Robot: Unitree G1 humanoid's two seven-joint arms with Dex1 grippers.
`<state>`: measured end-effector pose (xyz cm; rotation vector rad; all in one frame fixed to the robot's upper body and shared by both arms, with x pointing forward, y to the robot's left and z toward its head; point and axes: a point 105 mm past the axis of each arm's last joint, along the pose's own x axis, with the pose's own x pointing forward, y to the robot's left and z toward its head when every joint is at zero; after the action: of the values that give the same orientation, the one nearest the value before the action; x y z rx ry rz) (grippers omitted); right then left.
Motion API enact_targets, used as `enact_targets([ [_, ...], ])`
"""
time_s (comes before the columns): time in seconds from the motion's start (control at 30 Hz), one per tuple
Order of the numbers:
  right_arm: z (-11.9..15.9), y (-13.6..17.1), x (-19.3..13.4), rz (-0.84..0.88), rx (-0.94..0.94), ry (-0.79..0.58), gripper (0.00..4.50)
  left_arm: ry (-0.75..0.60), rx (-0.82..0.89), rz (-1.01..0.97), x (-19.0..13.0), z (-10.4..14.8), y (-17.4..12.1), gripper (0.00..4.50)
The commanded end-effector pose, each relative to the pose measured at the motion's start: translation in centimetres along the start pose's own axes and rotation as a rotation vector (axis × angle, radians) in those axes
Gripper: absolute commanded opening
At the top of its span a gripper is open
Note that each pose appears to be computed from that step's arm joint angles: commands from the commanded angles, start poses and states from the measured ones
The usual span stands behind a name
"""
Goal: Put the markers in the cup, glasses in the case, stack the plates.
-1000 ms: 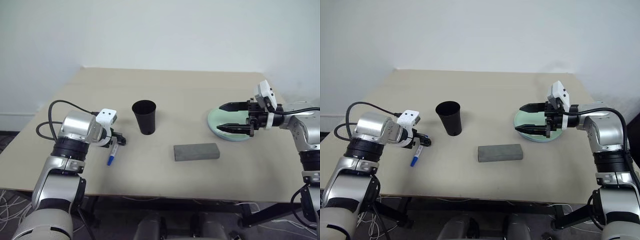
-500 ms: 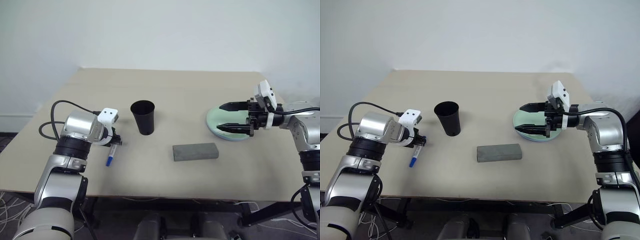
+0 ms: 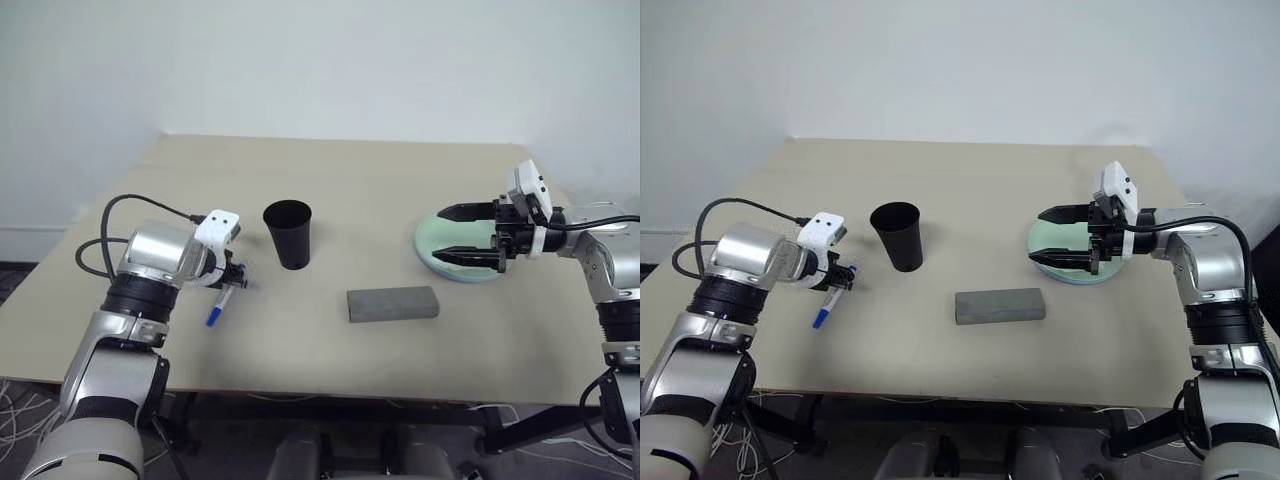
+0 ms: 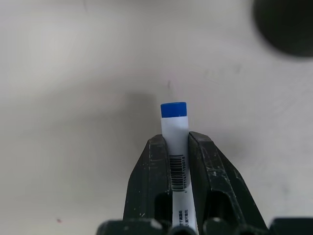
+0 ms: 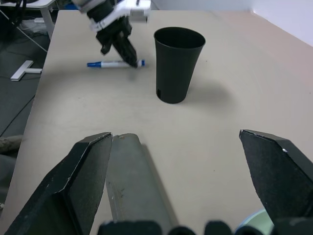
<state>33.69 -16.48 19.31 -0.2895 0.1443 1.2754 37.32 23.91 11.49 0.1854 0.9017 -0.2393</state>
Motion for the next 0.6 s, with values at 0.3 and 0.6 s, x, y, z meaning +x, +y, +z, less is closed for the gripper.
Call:
enact_targets([
  [0.3, 1.9, -0.6, -0.3, -0.023, -0.063, -0.031, 4.5, -0.595, 0.071, -0.025, -9.4, 11.8, 1.3, 0.11],
  [0.6, 2.1, -0.6, -0.2, -0.025, -0.067, -0.04, 4.5, -1.034, 0.061, -0.035, -10.3, 16.2, -1.3, 0.11],
])
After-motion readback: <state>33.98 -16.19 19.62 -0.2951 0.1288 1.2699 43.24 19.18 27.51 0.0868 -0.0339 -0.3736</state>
